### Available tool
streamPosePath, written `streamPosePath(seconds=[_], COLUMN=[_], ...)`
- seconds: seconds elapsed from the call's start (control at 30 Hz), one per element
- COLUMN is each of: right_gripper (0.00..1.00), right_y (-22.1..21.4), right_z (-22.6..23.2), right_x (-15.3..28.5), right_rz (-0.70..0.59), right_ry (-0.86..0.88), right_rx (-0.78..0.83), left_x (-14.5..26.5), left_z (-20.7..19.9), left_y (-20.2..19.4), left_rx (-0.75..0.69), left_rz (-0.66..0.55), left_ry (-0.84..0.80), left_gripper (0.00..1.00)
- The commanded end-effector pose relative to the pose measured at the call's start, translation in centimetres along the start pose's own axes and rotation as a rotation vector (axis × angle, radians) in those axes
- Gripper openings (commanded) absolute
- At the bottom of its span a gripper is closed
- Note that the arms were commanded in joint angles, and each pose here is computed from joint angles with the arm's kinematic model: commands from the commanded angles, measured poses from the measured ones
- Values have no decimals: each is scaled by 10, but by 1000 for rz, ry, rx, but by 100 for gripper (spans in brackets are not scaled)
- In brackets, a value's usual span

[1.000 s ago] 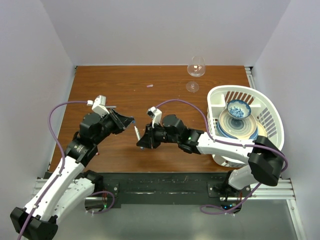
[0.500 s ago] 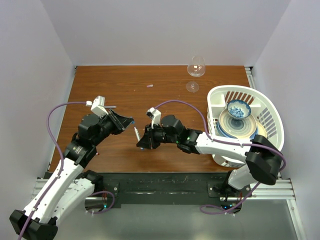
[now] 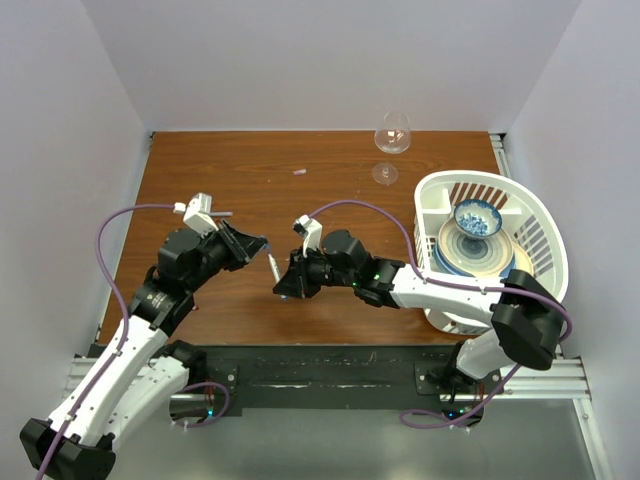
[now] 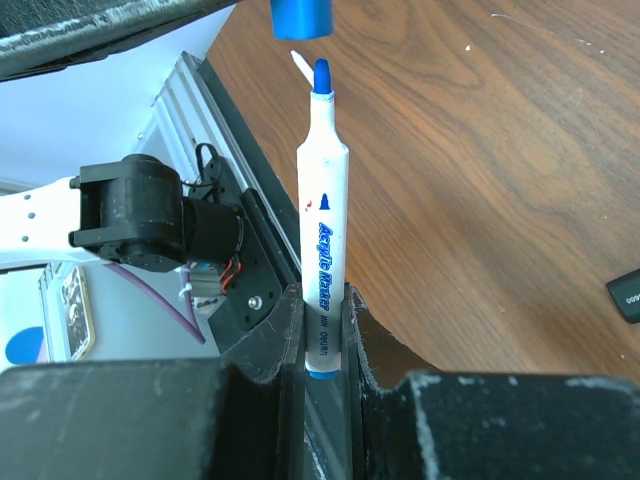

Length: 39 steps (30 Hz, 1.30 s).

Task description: Insert the pens into the pen caps

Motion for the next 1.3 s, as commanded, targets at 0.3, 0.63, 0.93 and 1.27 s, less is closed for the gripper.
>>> streamPosePath(seconds=[0.3,0.63,0.93,1.27], right_gripper=[0,0,0,0], right_y=[18,44,73,69], right_z=[18,27,30,30], right_x=[0,-1,-3,-17], right_rz=[-62,-117,-171,-131], right_ry=[28,-109,-284,-227], right_rx=[28,106,232,303], left_x=[-2,-1,-2,-9], left_z=[1,5,12,2], left_y=[-7,-10,-11,-4], left_rx=[-33,-43,-56,-36], left_rz=[16,46,79,130], left_ry=[-49,-22,75,44], left_gripper=[0,0,0,2])
Point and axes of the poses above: each gripper's point midway between its finger pads, its own x axis back along the fingers, its own z axis along the line the jaws close on, y = z × x, the point moved 10 cm from there along x, back along the fingers, and after that the axes turned 11 degrees about -x, right-handed, at the moved point
